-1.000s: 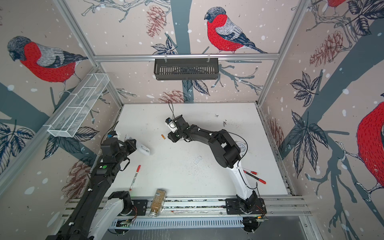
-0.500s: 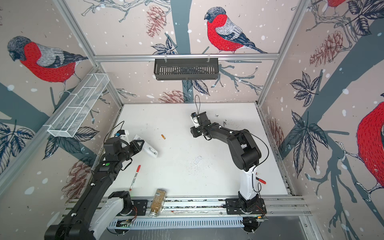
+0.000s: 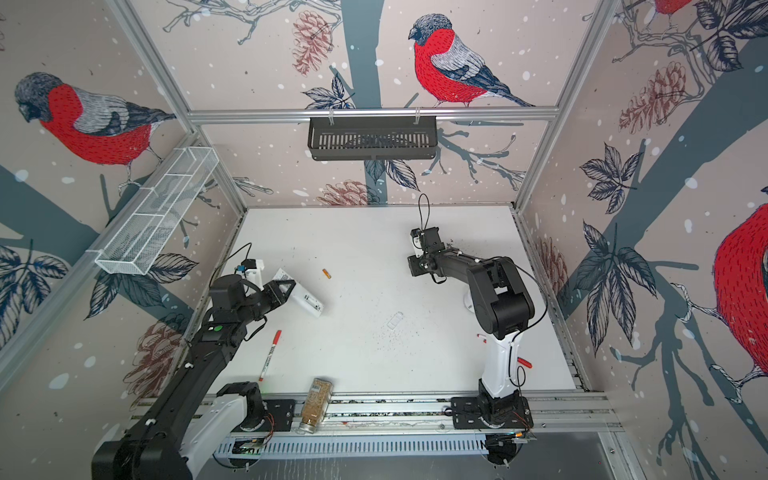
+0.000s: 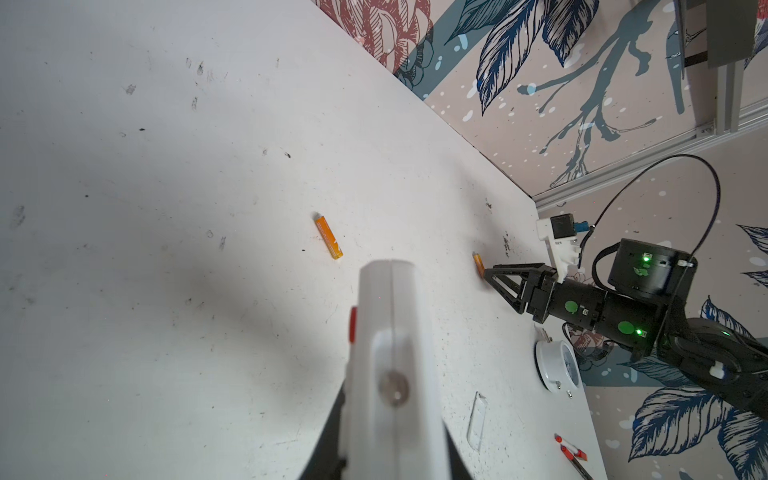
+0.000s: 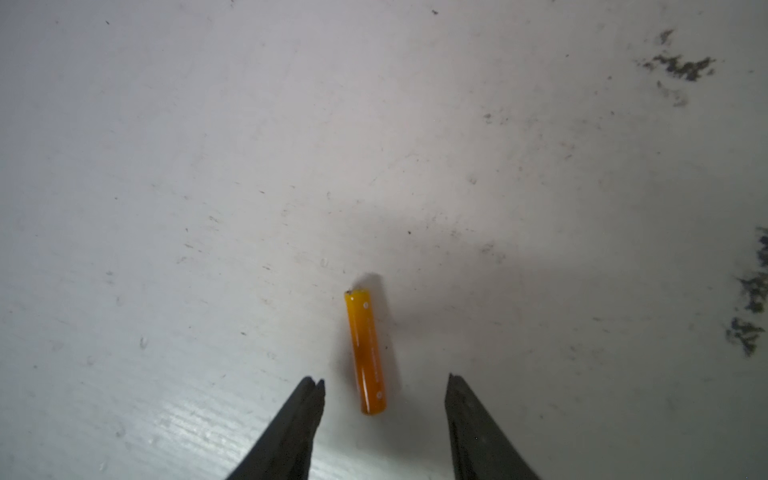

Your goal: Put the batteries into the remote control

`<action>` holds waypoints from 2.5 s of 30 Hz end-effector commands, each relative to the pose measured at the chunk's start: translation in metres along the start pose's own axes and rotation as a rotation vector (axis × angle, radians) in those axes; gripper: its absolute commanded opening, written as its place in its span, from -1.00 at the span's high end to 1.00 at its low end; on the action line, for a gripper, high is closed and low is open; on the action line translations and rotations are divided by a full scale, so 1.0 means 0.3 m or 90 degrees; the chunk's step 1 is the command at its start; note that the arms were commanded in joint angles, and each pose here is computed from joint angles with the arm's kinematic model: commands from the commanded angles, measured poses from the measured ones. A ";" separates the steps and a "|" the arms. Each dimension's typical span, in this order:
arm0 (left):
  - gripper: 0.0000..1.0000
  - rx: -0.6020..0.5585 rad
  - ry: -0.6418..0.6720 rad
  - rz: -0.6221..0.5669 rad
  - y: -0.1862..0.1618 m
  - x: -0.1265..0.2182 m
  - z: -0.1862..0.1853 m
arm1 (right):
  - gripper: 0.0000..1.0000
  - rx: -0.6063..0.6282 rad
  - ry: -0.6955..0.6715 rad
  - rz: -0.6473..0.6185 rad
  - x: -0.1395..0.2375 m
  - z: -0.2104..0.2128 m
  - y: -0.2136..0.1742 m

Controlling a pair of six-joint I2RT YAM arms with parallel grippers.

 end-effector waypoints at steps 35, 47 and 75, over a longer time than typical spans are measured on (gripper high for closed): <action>1.00 0.018 -0.210 0.053 -0.041 -0.009 -0.148 | 0.77 0.141 0.250 -0.101 0.239 0.365 0.032; 1.00 0.041 -0.296 0.080 -0.063 0.008 -0.205 | 0.77 0.307 0.467 -0.178 0.559 0.835 -0.102; 1.00 0.091 -0.302 0.093 -0.077 -0.014 -0.179 | 0.76 0.312 0.363 -0.087 0.470 0.994 -0.180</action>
Point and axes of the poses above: each gripper's point midway between its finger pads, its own x axis back along the fingers, its own z axis along the line the jaws close on, y = z × x, the point moved 1 cm from there along x, back along the fingers, and after that the axes turned 4 degrees about -x, right-handed, at the moved point
